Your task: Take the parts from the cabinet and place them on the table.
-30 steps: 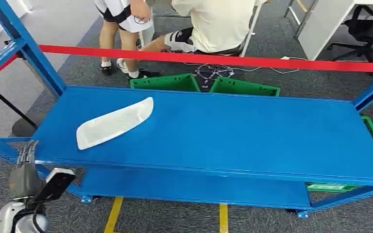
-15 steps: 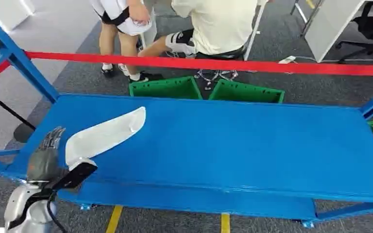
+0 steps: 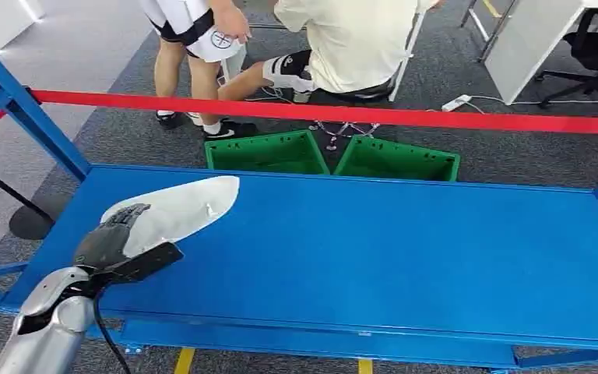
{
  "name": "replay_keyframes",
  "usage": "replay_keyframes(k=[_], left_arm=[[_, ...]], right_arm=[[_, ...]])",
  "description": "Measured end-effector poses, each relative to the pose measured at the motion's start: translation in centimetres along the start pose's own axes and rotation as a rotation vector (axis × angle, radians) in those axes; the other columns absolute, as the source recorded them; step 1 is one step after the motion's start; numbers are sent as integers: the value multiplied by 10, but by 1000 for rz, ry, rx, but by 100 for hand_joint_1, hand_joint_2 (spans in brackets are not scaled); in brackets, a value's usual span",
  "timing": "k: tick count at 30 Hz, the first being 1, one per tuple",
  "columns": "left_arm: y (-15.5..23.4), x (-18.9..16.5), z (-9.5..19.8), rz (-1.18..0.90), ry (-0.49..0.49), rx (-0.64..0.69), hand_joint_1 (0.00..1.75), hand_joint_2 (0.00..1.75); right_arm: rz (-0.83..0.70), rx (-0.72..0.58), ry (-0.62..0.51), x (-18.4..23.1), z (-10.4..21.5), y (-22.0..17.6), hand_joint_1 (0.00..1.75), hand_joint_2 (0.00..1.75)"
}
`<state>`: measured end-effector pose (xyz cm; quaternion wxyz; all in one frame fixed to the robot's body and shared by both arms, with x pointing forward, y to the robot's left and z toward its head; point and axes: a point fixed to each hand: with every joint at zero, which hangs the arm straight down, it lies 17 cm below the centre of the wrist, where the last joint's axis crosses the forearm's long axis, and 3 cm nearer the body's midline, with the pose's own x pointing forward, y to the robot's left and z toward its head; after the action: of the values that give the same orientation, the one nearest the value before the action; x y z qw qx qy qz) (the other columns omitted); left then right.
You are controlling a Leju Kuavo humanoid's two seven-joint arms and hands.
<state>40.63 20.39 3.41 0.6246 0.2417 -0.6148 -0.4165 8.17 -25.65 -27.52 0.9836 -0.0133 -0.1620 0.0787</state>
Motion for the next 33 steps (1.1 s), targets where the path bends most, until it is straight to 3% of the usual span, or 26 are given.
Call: replay_keyframes(k=[6,10,18,19,20,21,22,23,24,33], left_arm=[[-20,-12,-4,-28,32,-96,0,0],[-40,-9,-5,0,-5,-191,0,0],[-50,-17,-5,-18,-9,-237,0,0],[-51,-17,-5,-19,-8,-235,0,175],[-51,-18,-5,-21,-3,-230,0,175],[-50,-19,-5,-25,3,-225,28,175],[-49,-21,-5,-29,10,-217,45,175],[-48,-22,-6,-35,17,-210,147,175],[-47,-24,-6,-38,23,-201,171,175],[-41,-26,-7,-53,42,-159,175,175]], right_arm=[[8,9,4,-1,0,2,0,175],[25,12,10,-1,0,2,0,175],[34,13,10,1,0,2,0,175],[35,14,10,1,0,2,0,175],[37,14,8,1,0,2,0,175],[40,14,7,1,0,2,0,175],[42,13,7,1,-1,2,0,175],[43,13,7,1,-1,2,0,175],[44,13,7,1,-1,2,0,175],[48,9,8,1,-1,1,0,175]])
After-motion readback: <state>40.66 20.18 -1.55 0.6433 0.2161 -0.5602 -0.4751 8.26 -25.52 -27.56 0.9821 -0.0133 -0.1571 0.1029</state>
